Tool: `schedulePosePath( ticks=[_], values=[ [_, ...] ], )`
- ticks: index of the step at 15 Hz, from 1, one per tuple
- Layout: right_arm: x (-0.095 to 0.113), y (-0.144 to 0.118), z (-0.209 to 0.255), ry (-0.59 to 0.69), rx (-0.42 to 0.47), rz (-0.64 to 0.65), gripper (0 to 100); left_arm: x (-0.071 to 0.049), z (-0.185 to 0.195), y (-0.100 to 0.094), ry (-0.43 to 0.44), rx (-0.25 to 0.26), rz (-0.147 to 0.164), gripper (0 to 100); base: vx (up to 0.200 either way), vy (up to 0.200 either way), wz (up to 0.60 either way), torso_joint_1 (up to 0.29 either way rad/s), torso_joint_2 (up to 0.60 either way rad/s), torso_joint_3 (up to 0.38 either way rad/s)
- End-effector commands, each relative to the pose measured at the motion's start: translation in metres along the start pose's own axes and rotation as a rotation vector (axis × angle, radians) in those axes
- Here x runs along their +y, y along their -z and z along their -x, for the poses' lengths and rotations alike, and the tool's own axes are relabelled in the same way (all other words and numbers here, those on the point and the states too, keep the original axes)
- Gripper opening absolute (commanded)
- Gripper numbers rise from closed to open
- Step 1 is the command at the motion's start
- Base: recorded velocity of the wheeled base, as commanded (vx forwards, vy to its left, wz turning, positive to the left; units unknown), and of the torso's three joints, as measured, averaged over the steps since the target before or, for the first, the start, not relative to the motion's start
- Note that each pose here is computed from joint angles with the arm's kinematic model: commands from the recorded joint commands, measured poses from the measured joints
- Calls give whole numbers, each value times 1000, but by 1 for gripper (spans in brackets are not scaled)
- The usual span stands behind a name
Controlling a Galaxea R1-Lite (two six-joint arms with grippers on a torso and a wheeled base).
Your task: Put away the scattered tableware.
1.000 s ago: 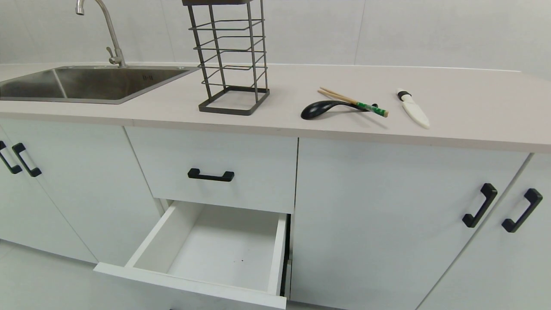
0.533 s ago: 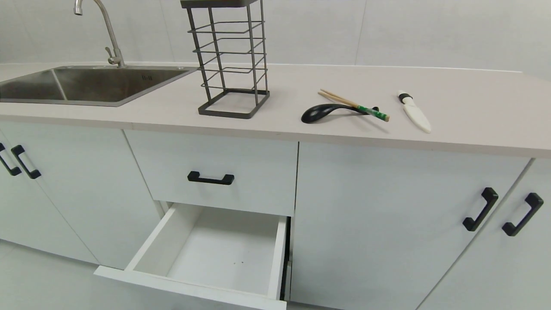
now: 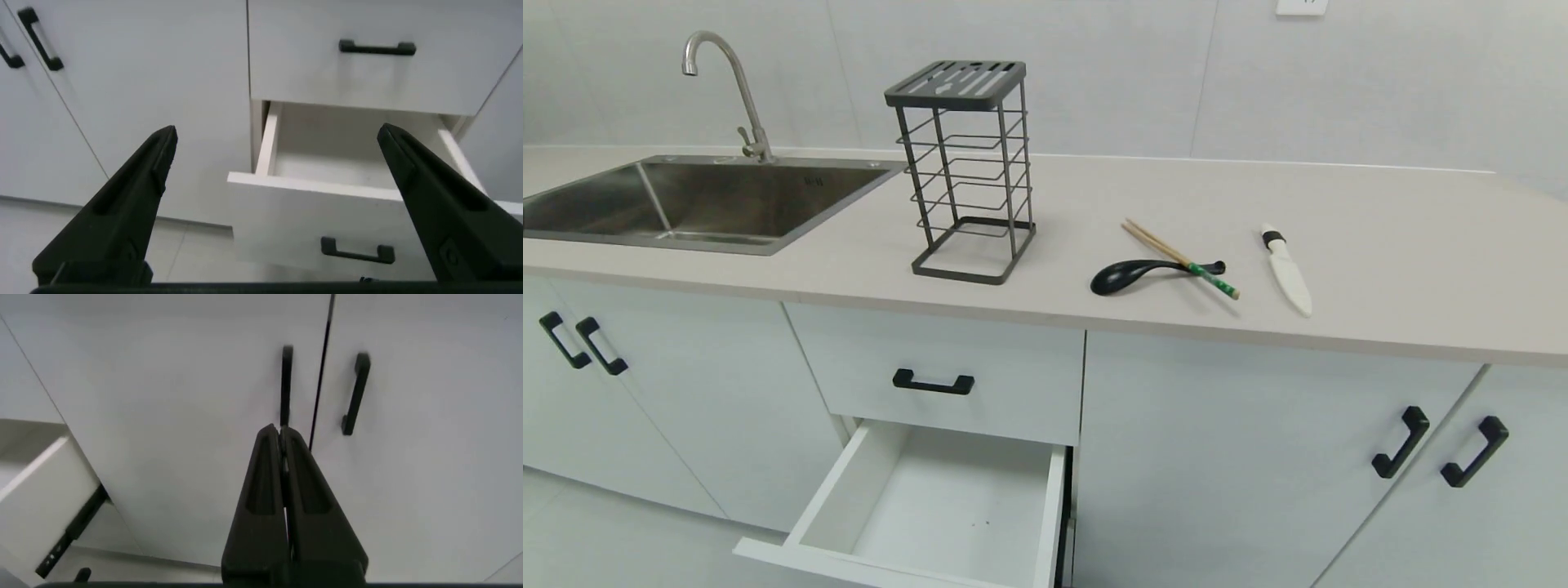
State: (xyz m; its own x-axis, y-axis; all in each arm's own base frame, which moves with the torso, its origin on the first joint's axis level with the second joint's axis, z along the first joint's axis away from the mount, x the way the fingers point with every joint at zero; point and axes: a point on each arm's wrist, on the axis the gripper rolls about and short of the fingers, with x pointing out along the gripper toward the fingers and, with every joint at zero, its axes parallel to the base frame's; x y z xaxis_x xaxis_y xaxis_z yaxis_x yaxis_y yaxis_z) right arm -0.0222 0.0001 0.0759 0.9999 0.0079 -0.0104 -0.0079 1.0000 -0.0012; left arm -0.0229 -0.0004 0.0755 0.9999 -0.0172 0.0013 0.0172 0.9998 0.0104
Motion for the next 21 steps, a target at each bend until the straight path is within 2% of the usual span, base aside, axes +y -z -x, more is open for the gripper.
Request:
schedulePosePath(
  ticks=[1, 3, 11, 21],
  values=[
    [0, 0, 0, -1, 2, 0, 0, 0, 0, 0, 0, 1, 0, 100, 200, 0, 0, 242, -481, -212],
    [0, 0, 0, -1, 0, 0, 0, 0, 0, 0, 0, 1, 0, 100, 200, 0, 0, 195, -486, -217],
    [0, 0, 0, 0, -1, 3, 0, 0, 0, 0, 0, 1, 0, 100, 0, 0, 0, 104, -164, -79],
    [0, 0, 0, 9, 2, 2, 0, 0, 0, 0, 0, 1, 0, 100, 0, 0, 0, 246, -465, -221]
  ],
)
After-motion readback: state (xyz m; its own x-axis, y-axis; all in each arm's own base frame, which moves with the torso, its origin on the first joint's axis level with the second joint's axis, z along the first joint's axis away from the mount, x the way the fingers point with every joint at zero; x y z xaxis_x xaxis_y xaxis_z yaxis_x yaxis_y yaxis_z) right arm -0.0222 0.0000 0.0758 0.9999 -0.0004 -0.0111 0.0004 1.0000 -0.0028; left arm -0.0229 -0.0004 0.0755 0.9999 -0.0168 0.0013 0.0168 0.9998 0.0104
